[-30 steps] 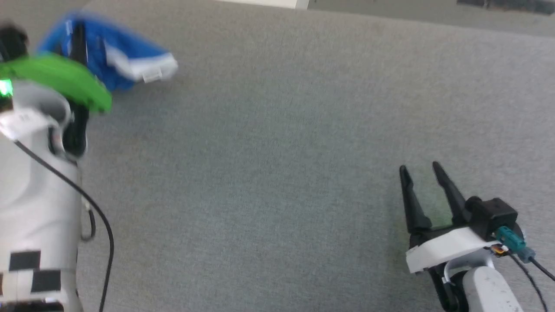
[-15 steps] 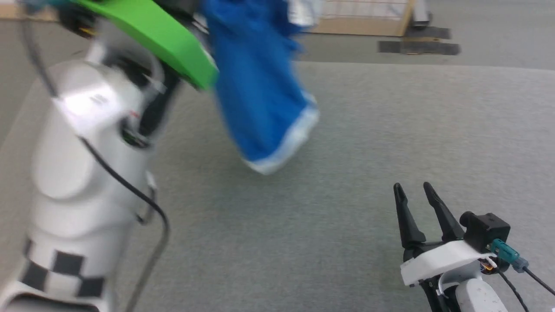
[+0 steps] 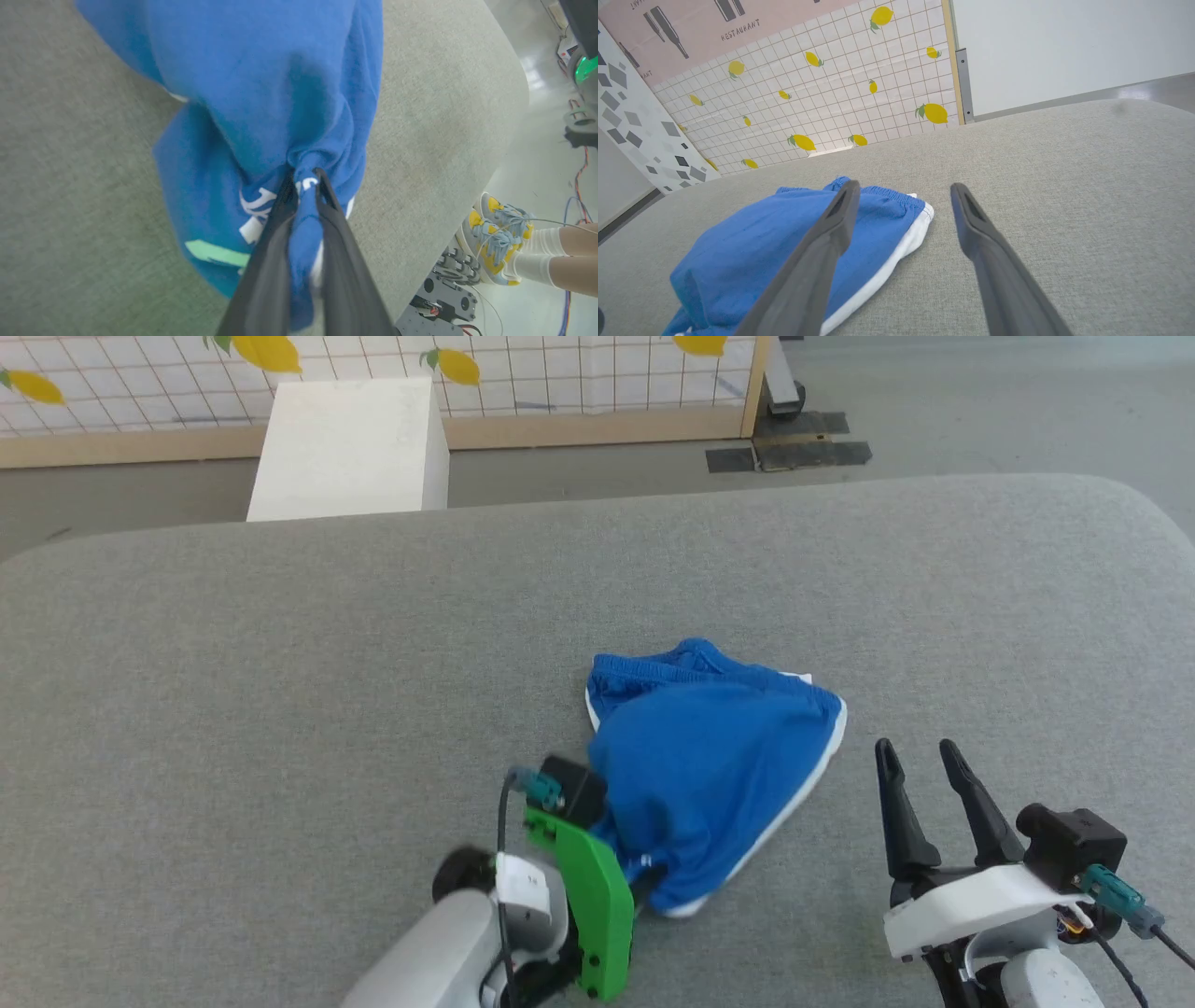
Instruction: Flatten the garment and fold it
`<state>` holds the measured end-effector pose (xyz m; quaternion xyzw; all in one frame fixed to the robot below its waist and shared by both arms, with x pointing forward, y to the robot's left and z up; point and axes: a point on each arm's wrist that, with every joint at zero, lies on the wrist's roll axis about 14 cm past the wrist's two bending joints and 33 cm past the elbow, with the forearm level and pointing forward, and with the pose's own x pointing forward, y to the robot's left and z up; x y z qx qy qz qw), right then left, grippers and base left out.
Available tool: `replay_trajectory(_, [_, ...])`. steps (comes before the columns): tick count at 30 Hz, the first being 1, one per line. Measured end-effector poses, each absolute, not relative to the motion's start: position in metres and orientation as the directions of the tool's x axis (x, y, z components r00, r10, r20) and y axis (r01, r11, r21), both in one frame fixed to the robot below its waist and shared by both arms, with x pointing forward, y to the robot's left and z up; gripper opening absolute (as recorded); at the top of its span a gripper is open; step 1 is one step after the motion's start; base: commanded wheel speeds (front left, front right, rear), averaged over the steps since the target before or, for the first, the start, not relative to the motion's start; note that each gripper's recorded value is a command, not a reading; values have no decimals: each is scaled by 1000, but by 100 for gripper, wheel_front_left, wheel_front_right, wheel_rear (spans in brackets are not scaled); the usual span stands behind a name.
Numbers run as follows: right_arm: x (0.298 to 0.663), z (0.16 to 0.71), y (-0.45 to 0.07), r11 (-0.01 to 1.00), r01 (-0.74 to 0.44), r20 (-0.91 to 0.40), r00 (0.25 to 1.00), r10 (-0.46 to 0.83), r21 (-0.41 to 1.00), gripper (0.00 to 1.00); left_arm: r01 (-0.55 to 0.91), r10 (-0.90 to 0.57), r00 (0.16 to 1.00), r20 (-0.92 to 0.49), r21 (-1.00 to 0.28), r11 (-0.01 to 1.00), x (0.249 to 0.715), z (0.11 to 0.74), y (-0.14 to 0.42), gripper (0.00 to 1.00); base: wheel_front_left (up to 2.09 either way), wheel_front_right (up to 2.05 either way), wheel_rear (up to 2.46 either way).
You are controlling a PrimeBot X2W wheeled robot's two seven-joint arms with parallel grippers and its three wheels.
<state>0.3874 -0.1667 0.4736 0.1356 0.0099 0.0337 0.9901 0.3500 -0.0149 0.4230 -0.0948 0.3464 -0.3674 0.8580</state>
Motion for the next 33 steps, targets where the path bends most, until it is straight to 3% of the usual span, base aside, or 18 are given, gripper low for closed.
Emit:
replay_trajectory(2, [387, 474, -165, 961, -68, -8, 997, 73, 270, 100, 528, -700, 472, -537, -464, 712, 342, 417, -15, 6, 0, 0, 0])
replay_trajectory(3, [388, 475, -164, 960, -73, -7, 997, 78, 270, 100, 501, -710, 479, -516, -504, 704, 342, 421, -17, 100, 0, 0, 0])
replay_trajectory(6, [387, 475, -157, 958, -92, -7, 995, 97, 272, 100, 439, -711, 582, -396, -583, 684, 363, 452, -11, 100, 0, 0, 0])
replay_trajectory(10, [386, 478, -150, 955, -115, 3, 993, 118, 272, 100, 375, -570, 807, -158, -608, 699, 408, 516, 37, 100, 0, 0, 0])
replay_trajectory(12, [385, 479, -147, 954, -123, 6, 992, 126, 273, 100, 360, -439, 898, -38, -509, 781, 424, 546, 76, 100, 0, 0, 0])
replay_trajectory(14, [383, 474, -142, 953, -133, -12, 990, 142, 272, 100, 308, -294, 951, 90, -300, 903, 431, 572, 122, 100, 0, 0, 0])
replay_trajectory(16, [381, 468, -140, 953, -134, -34, 988, 149, 272, 100, 231, -201, 965, 166, -187, 955, 427, 579, 152, 100, 0, 0, 0])
replay_trajectory(19, [383, 455, -144, 956, -109, -98, 985, 140, 273, 100, 148, -127, 979, 162, -128, 981, 412, 560, 170, 100, 0, 0, 0])
replay_trajectory(29, [446, 440, -160, 990, -77, -412, 903, 121, 121, 100, -17, 29, 998, 51, -220, 975, 382, 508, 184, 100, 0, 0, 0])
replay_trajectory(33, [460, 419, -167, 995, -92, -588, 804, 91, 28, 100, -24, 40, 997, 60, -242, 970, 384, 508, 183, 100, 0, 0, 0])
